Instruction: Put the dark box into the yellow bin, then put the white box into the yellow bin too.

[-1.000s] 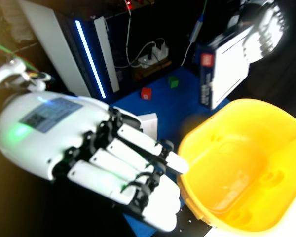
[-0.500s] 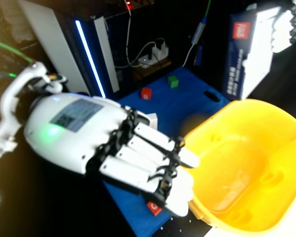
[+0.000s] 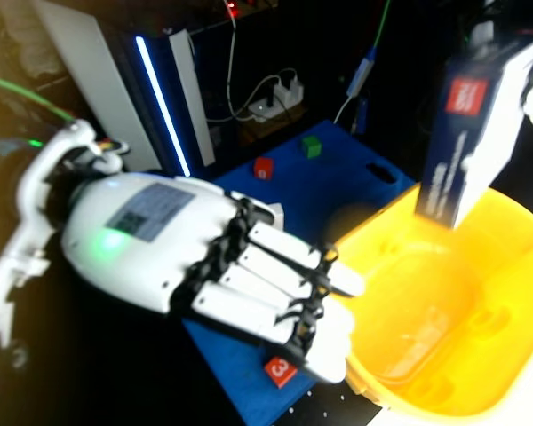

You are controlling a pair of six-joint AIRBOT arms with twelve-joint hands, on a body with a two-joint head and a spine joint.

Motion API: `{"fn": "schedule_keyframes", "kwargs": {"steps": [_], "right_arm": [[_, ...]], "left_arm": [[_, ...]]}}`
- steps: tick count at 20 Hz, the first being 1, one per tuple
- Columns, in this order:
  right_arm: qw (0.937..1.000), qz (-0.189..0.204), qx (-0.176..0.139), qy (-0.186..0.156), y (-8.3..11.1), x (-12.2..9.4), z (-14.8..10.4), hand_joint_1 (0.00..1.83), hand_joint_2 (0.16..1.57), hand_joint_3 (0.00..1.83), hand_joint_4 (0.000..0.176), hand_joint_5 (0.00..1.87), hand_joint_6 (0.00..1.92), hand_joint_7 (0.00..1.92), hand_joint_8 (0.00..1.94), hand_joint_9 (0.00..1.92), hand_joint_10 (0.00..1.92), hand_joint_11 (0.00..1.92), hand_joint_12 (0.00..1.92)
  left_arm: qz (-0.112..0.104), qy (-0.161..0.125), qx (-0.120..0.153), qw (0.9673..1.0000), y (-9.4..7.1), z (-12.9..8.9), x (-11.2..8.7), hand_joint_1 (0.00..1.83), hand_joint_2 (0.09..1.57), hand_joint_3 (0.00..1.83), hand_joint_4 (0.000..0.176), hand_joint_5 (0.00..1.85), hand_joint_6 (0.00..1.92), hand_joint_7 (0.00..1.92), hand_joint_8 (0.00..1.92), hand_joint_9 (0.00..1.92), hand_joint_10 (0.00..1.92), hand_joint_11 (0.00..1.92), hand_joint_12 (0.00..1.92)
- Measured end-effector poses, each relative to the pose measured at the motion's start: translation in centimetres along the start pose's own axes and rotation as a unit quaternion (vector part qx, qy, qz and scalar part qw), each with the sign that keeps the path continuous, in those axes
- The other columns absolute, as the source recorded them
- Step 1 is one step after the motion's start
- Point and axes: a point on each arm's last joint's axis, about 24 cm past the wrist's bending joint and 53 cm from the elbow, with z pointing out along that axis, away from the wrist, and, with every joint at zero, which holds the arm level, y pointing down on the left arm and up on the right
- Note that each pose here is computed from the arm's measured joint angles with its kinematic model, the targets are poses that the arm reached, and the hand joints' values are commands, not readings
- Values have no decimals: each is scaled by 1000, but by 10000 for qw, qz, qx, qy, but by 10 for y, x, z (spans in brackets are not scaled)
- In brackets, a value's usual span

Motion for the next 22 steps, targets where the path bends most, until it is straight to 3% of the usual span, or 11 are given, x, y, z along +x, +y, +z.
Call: {"fn": "schedule_keyframes", "kwargs": {"steps": [3, 8, 9, 12, 13, 14, 16, 18, 19, 20, 22], "right_arm": [[10000, 6, -38, 46, 3, 7, 3, 66, 1101, 3, 26, 182, 1, 334, 1, 241, 0, 20, 446], [9999, 29, -104, 30, 8, 9, 6, 35, 1044, 0, 75, 166, 0, 307, 0, 205, 0, 0, 400], [9999, 53, -115, 42, 10, 11, 6, 19, 1048, 0, 76, 160, 0, 294, 0, 205, 0, 0, 401], [9998, 101, -149, 17, 12, 10, 7, 10, 1075, 1, 66, 151, 1, 282, 0, 225, 4, 0, 475], [9998, 114, -149, 11, 12, 10, 7, 4, 1079, 2, 67, 147, 1, 282, 0, 219, 2, 0, 435], [9998, 115, -151, 5, 12, 10, 7, 8, 1077, 0, 76, 154, 2, 289, 1, 230, 4, 0, 468], [9997, 130, -193, -15, 16, 10, 9, 0, 1069, 0, 86, 150, 0, 295, 3, 229, 2, 0, 479], [9997, 146, -204, -12, 17, 12, 9, 0, 1060, 0, 80, 147, 0, 303, 2, 217, 2, 0, 483], [9997, 158, -206, -3, 17, 13, 9, 8, 1063, 0, 83, 148, 0, 303, 1, 212, 2, 0, 453], [9997, 159, -204, 2, 16, 13, 9, 12, 1066, 2, 83, 148, 0, 301, 0, 210, 1, 0, 447], [9996, 200, -203, 10, 16, 14, 9, 1, 1058, 0, 81, 136, 0, 296, 0, 210, 1, 0, 447]], "left_arm": [[40, 232, -150, 9996, 10, 5, 19, 1411, 989, 0, 0, 1178, 506, 1427, 71, 1243, 761, 1176, 580], [125, 292, -214, 9993, 13, 14, 23, 1409, 987, 0, 0, 1189, 463, 1454, 19, 1260, 813, 1201, 681], [137, 317, -202, 9992, 12, 15, 25, 1323, 981, 0, 0, 1266, 356, 1496, 114, 1326, 485, 1162, 755], [126, 304, -163, 9993, 10, 19, 26, 1317, 982, 0, 0, 1353, 74, 1399, 457, 1492, 339, 1162, 1049], [141, 307, -171, 9993, 10, 20, 26, 1307, 975, 5, 0, 1300, 264, 1451, 287, 1448, 208, 1139, 1003], [152, 316, -178, 9992, 10, 21, 26, 1307, 976, 10, 0, 1316, 318, 1348, 414, 1451, 388, 1091, 1344], [97, 304, -141, 9994, 9, 23, 26, 1253, 924, 0, 0, 856, 21, 864, 30, 885, 53, 471, 1022], [10, 333, -137, 9994, 10, 24, 29, 1242, 923, 0, 0, 591, 0, 572, 6, 642, 5, 415, 651], [0, 337, -131, 9993, 9, 24, 29, 1211, 916, 0, 26, 525, 0, 505, 0, 549, 0, 396, 603], [-11, 324, -131, 9994, 9, 25, 28, 1193, 915, 0, 9, 503, 1, 457, 0, 506, 0, 373, 509], [-30, 311, -106, 9995, 8, 25, 27, 1182, 880, 0, 30, 517, 8, 473, 10, 505, 6, 375, 491]]}}
